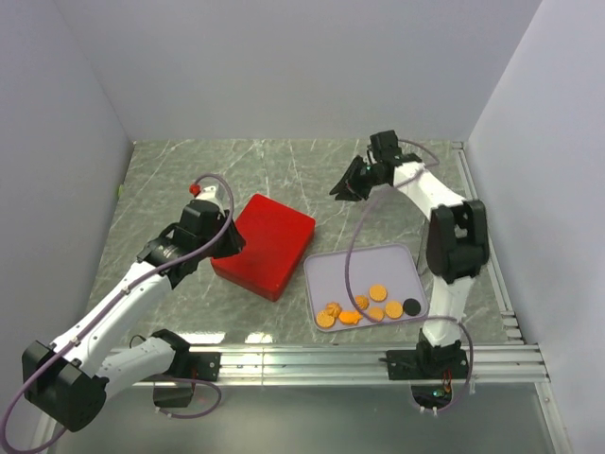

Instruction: Pack the cookies

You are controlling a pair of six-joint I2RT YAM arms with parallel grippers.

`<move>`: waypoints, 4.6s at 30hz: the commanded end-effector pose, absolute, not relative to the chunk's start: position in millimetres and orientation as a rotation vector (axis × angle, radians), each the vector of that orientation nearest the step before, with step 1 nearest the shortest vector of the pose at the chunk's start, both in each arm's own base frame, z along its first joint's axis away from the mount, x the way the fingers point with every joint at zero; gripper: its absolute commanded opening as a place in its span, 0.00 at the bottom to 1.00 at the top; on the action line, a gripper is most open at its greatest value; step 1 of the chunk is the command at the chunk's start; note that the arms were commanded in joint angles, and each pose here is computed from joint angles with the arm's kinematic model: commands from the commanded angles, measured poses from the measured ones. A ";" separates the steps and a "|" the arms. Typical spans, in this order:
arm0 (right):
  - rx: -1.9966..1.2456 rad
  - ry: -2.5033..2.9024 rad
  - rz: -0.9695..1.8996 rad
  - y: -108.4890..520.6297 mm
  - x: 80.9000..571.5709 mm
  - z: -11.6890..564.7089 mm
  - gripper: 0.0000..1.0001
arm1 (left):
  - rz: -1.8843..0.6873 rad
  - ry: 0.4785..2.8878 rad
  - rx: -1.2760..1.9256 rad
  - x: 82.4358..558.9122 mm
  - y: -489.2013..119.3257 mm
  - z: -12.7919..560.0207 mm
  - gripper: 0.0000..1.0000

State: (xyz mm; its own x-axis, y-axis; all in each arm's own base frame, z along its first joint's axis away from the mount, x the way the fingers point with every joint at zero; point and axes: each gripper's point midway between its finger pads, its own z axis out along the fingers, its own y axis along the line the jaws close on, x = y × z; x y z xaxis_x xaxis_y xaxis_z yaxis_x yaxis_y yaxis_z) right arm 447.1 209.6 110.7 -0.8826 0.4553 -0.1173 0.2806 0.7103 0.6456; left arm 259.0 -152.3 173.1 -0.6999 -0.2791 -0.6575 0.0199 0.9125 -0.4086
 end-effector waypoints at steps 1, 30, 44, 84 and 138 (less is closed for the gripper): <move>0.351 2.512 1.275 240.5 405.9 176.1 0.34 | -0.508 2.241 -0.152 271.4 -157.2 194.5 0.28; -0.197 2.480 1.926 396.0 218.9 169.6 0.34 | -0.579 2.074 -0.179 217.4 -123.6 239.0 0.00; -0.063 2.655 2.001 411.9 186.9 91.3 0.30 | -0.614 2.050 -0.288 196.5 -110.1 240.3 0.00; -0.642 2.868 1.734 456.1 161.3 68.3 0.30 | -0.552 2.000 -0.426 194.4 -88.4 241.8 0.01; 0.007 2.116 0.895 182.1 208.6 236.7 0.66 | -0.370 1.812 -0.383 260.4 -83.2 253.3 1.00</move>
